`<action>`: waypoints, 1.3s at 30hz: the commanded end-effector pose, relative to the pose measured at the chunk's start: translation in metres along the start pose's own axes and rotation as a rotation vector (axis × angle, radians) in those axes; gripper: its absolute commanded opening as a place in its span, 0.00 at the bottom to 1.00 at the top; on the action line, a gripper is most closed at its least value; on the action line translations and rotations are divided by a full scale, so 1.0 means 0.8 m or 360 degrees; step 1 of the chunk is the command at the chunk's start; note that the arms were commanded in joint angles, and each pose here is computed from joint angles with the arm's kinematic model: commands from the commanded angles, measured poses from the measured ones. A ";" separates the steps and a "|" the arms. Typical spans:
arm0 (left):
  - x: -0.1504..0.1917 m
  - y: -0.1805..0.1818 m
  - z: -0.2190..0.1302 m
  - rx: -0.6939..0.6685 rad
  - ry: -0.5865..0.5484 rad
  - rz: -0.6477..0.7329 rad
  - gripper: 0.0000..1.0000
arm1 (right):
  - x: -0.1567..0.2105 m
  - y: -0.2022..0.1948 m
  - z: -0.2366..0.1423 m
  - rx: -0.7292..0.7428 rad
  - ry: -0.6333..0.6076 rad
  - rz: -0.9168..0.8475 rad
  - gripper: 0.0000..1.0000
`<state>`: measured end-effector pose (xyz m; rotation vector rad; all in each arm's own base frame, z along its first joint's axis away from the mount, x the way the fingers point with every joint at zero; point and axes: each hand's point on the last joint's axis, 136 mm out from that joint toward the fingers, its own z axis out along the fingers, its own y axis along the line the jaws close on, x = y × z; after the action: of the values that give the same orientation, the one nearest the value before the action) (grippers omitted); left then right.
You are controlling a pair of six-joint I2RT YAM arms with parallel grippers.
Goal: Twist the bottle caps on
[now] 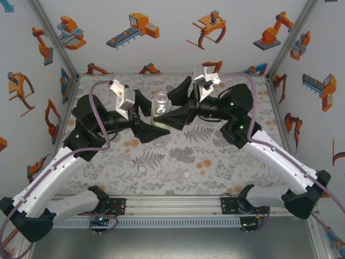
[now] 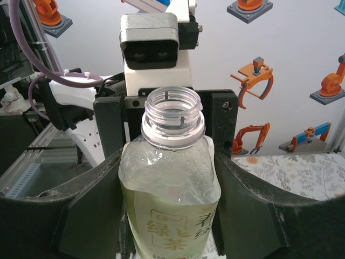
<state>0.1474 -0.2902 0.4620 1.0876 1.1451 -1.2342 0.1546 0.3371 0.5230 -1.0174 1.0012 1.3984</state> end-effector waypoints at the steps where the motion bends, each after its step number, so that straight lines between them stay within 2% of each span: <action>1: 0.000 0.005 -0.003 -0.0048 -0.0032 0.0027 0.69 | -0.038 0.016 0.002 -0.0034 -0.0101 -0.0100 0.24; 13: 0.003 0.004 0.007 0.0035 -0.0052 -0.0011 0.70 | -0.060 0.021 0.001 -0.0016 -0.0175 -0.0137 0.24; 18: 0.008 0.004 0.012 0.0077 -0.0020 -0.0041 0.75 | -0.064 0.022 -0.001 -0.0005 -0.0193 -0.0148 0.24; 23: 0.009 0.003 0.013 0.0084 -0.0022 -0.0042 0.74 | -0.067 0.024 -0.002 -0.0003 -0.0197 -0.0148 0.24; 30: 0.012 0.000 0.014 0.0108 -0.0007 -0.0046 0.63 | -0.067 0.025 -0.002 -0.0006 -0.0196 -0.0146 0.24; 34: 0.014 0.001 0.014 0.0100 0.0007 -0.0046 0.49 | -0.064 0.023 -0.003 0.0014 -0.0183 -0.0141 0.24; 35: 0.015 0.002 0.013 0.0089 0.0014 -0.0054 0.46 | -0.063 0.022 -0.004 0.0020 -0.0180 -0.0138 0.26; 37: 0.017 0.006 0.013 0.0060 0.0031 -0.0060 0.40 | -0.061 0.021 -0.004 0.0033 -0.0168 -0.0134 0.36; 39: 0.019 0.009 0.012 0.0031 0.0048 -0.0055 0.36 | -0.057 0.018 -0.005 0.0057 -0.0148 -0.0133 0.55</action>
<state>0.1497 -0.3029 0.4467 1.1221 1.1552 -1.3009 0.1605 0.3351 0.5388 -0.9581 0.9999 1.3639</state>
